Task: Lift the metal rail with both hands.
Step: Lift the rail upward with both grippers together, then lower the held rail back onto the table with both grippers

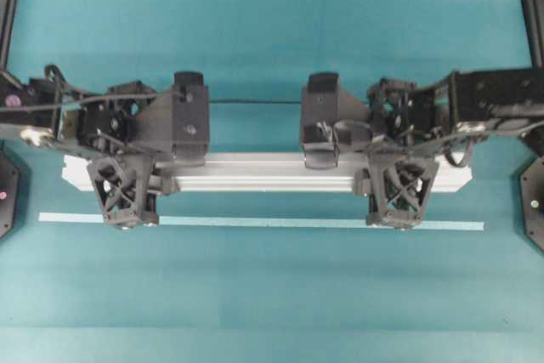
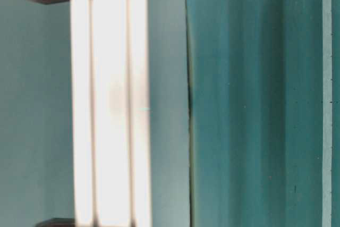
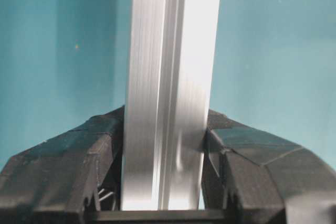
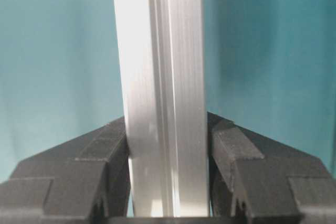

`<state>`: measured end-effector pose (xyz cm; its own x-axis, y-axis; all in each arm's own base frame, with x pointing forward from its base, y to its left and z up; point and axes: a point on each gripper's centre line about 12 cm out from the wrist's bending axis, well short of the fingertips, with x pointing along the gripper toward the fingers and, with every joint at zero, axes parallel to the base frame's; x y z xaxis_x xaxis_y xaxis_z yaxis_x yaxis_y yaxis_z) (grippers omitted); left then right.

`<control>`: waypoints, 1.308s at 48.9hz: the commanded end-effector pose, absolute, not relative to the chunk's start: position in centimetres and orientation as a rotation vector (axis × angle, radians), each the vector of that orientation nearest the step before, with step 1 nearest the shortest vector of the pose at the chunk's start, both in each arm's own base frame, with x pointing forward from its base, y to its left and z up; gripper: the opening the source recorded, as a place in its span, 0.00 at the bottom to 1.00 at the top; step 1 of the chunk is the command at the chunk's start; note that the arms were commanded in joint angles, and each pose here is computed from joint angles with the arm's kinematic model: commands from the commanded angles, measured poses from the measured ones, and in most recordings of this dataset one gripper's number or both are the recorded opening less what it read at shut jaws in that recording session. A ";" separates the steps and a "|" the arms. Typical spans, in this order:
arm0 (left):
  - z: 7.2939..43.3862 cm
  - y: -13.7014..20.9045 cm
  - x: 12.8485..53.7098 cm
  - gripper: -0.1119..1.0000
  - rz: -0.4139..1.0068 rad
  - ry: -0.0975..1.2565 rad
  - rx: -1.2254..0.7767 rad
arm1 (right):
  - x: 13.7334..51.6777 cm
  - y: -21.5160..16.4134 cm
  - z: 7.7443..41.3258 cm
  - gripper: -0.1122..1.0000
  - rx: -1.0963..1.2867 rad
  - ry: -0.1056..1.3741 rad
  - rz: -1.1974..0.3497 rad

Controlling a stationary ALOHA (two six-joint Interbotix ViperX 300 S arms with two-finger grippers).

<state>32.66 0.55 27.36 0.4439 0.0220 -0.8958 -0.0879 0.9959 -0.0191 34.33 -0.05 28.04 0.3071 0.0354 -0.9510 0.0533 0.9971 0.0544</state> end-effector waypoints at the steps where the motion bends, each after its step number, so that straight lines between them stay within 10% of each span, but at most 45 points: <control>1: 30.8 1.0 33.0 0.42 0.081 1.035 -0.078 | 34.4 0.1 30.6 0.45 0.091 1.224 -0.012; 64: 46.1 2.7 31.9 0.42 0.128 0.912 -0.099 | 32.6 -0.6 45.2 0.45 0.130 1.157 -0.048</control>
<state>32.29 1.90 44.02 0.5564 0.0470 -0.8296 -0.1245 0.9918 -0.0273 32.70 -0.85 43.95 0.3609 0.0240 -0.9323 0.0977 0.9932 0.0633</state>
